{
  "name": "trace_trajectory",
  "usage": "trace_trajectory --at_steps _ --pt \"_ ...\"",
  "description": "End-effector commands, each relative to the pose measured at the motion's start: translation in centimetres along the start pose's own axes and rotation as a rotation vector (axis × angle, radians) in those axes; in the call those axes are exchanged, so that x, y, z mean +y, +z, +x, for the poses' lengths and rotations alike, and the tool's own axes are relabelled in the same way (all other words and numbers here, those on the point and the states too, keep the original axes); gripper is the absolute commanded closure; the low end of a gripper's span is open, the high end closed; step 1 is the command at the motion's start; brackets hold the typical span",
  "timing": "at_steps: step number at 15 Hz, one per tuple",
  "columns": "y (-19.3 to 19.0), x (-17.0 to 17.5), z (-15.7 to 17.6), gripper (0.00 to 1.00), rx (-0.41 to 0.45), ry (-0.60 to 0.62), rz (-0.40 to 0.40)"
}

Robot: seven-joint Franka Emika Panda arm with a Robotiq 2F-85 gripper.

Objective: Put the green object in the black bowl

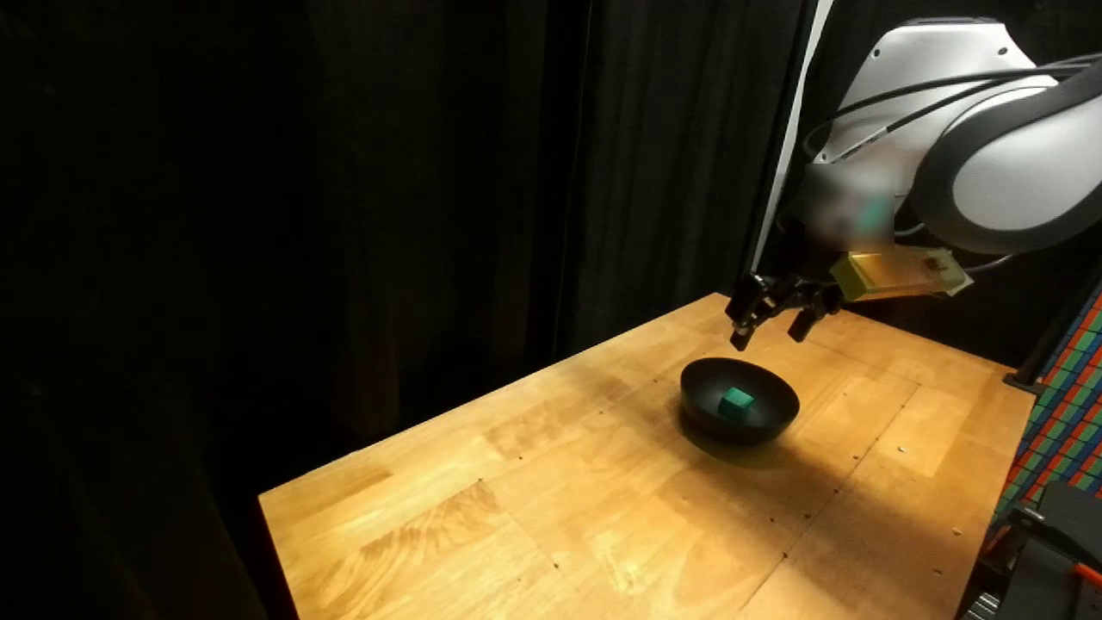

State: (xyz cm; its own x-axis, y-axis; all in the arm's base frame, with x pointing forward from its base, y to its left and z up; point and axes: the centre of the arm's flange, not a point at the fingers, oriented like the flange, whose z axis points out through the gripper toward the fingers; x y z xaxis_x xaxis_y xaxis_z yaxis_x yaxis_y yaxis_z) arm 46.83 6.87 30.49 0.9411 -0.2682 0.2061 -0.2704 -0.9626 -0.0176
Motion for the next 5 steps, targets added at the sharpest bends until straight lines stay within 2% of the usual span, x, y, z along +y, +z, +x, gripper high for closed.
trace_trajectory --at_steps 1,2,3,5 --pt "-5.4 2.3 -0.5 0.00 -0.175 -0.033 0.049" --pt "-5.9 2.7 -0.9 0.00 -0.242 -0.052 0.063" --pt "-1.9 1.0 -1.1 0.00 -0.173 -0.027 0.049" --pt "-3.2 1.5 -1.6 0.00 -0.225 -0.049 0.071"
